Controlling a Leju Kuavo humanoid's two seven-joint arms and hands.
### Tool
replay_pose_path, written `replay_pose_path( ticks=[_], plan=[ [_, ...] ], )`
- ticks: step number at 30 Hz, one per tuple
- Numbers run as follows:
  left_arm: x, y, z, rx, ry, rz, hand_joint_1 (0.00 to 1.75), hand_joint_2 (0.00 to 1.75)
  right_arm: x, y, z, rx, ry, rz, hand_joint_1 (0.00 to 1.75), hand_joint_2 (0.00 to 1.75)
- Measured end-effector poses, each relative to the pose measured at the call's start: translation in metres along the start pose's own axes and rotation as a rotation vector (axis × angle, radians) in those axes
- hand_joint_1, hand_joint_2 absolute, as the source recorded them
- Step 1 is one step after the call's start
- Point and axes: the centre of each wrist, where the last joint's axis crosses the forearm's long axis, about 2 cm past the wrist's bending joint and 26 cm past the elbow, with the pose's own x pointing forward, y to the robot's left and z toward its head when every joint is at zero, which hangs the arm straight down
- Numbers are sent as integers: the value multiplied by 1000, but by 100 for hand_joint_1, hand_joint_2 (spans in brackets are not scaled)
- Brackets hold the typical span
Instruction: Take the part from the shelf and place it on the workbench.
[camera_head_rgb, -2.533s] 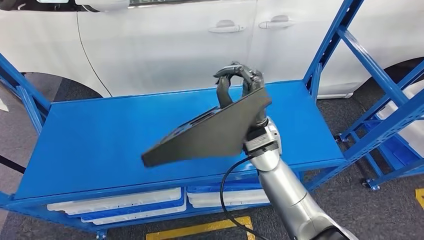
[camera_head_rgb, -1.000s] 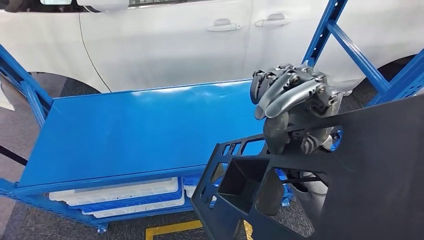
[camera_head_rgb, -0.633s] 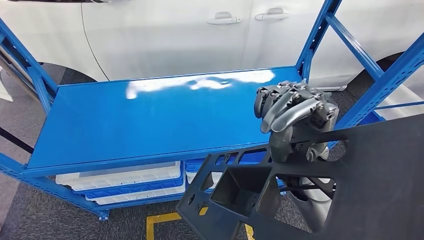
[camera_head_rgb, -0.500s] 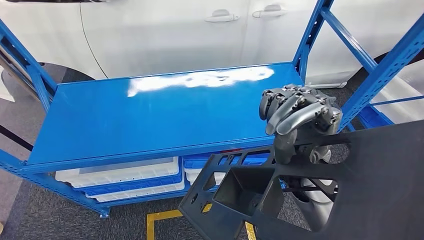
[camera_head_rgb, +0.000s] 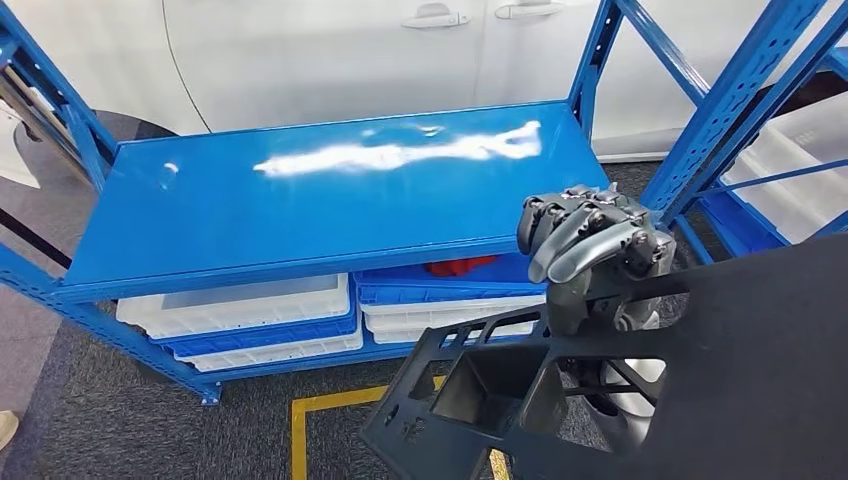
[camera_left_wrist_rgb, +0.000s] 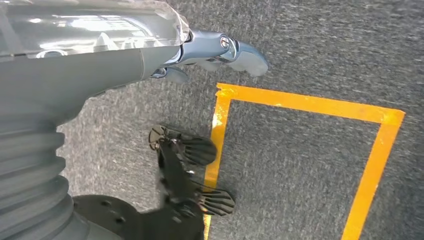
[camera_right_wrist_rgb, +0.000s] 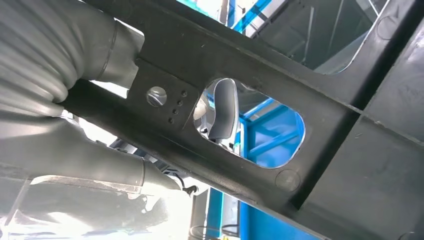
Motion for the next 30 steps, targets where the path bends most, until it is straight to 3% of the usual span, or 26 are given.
replay_pose_path(
  ticks=[30],
  plan=[
    [4,10,-3,40,6,22,0,175,2,-7,11,-3,26,-109,175,175]
  ],
)
